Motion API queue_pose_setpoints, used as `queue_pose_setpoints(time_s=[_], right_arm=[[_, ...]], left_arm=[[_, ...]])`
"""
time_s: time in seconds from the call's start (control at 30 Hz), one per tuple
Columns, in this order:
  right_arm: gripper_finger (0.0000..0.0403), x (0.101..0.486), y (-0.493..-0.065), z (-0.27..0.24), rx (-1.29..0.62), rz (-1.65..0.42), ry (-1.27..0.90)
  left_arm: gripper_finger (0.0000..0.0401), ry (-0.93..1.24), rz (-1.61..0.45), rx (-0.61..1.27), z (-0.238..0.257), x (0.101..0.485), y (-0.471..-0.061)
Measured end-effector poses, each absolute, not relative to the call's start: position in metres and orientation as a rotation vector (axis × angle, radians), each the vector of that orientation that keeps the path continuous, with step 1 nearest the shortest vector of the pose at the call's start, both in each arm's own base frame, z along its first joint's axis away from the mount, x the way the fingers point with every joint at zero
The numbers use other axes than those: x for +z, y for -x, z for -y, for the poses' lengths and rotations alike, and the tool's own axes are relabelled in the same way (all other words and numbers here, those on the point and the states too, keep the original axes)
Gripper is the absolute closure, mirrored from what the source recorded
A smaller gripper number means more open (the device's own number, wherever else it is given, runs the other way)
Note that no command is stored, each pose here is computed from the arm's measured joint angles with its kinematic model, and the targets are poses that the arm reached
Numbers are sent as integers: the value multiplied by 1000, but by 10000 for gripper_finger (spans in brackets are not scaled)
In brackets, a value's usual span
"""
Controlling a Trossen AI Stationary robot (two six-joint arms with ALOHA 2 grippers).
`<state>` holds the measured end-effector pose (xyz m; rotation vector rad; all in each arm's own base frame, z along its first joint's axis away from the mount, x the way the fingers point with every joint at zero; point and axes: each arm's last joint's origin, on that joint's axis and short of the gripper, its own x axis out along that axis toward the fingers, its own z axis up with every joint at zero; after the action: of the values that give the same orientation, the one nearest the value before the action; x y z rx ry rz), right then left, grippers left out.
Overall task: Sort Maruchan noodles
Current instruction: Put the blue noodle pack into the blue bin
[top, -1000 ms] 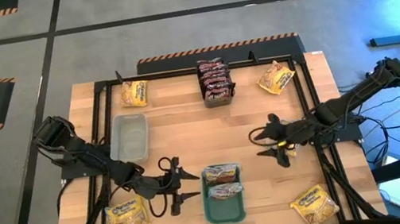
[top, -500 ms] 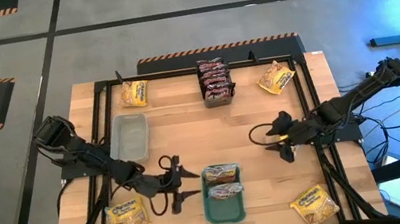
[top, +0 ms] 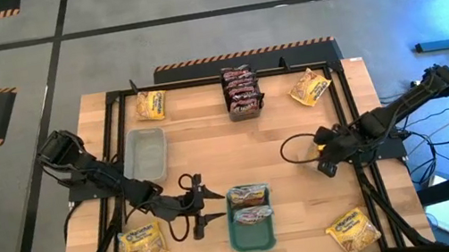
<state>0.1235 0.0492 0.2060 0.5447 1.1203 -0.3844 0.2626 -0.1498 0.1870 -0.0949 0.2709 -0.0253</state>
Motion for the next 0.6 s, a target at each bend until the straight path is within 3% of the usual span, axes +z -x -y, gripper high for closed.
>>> queue_pose_setpoints(time_s=[0.23,0.6], right_arm=[[322,194,-127,-51,-481,-1183,-573],[329,160,-143,-40,-626,-1314,-482]], left_arm=[[177,94,-272,-25,150,187,-263],[177,96,-272,-14,147,187,-264]])
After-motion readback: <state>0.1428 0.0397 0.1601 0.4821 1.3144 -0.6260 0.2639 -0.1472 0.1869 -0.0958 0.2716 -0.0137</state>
